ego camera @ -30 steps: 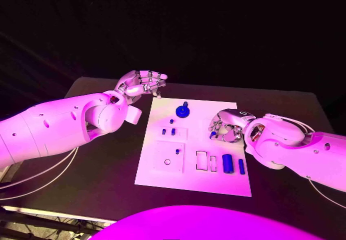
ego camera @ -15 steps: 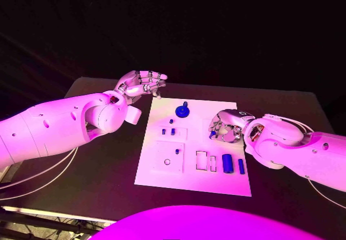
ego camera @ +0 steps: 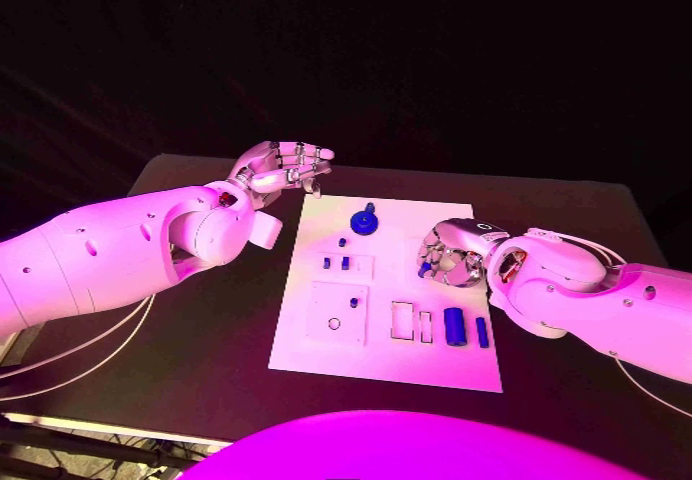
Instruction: Assemble the parts on the task board
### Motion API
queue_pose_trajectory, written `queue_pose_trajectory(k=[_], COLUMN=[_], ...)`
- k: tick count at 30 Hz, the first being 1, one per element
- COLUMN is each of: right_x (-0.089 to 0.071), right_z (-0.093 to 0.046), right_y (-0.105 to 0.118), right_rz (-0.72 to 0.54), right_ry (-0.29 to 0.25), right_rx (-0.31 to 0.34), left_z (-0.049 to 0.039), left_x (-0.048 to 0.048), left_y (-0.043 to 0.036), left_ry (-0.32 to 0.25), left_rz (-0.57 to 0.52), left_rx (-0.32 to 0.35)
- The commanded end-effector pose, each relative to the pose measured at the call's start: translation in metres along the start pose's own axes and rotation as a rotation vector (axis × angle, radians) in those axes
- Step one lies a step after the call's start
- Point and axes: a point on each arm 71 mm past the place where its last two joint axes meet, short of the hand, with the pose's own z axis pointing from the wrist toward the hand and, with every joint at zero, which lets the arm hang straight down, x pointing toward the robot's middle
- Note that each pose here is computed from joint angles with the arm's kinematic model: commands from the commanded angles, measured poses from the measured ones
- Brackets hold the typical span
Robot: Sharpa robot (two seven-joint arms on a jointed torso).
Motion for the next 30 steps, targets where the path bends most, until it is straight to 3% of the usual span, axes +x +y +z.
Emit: queue_pose_trajectory(k=[1, 22, 30], right_x=[-0.001, -0.018, -0.027], right_z=[0.000, -0.014, -0.027], right_y=[0.003, 0.008, 0.029], right_rz=[-0.001, 0.043, 0.055], right_ry=[-0.025, -0.114, -0.120], right_rx=[-0.025, -0.032, -0.087], left_z=[0.0006, 0.0005, 0.0006], left_x=[0.0024, 0.0014, 0.0016], left_y=[-0.0010, -0.0006, -0.0005], left_ry=[0.019, 0.015, 0.015], left_rz=[-0.003, -0.001, 0.000], left_rx=[0.006, 0.004, 0.004])
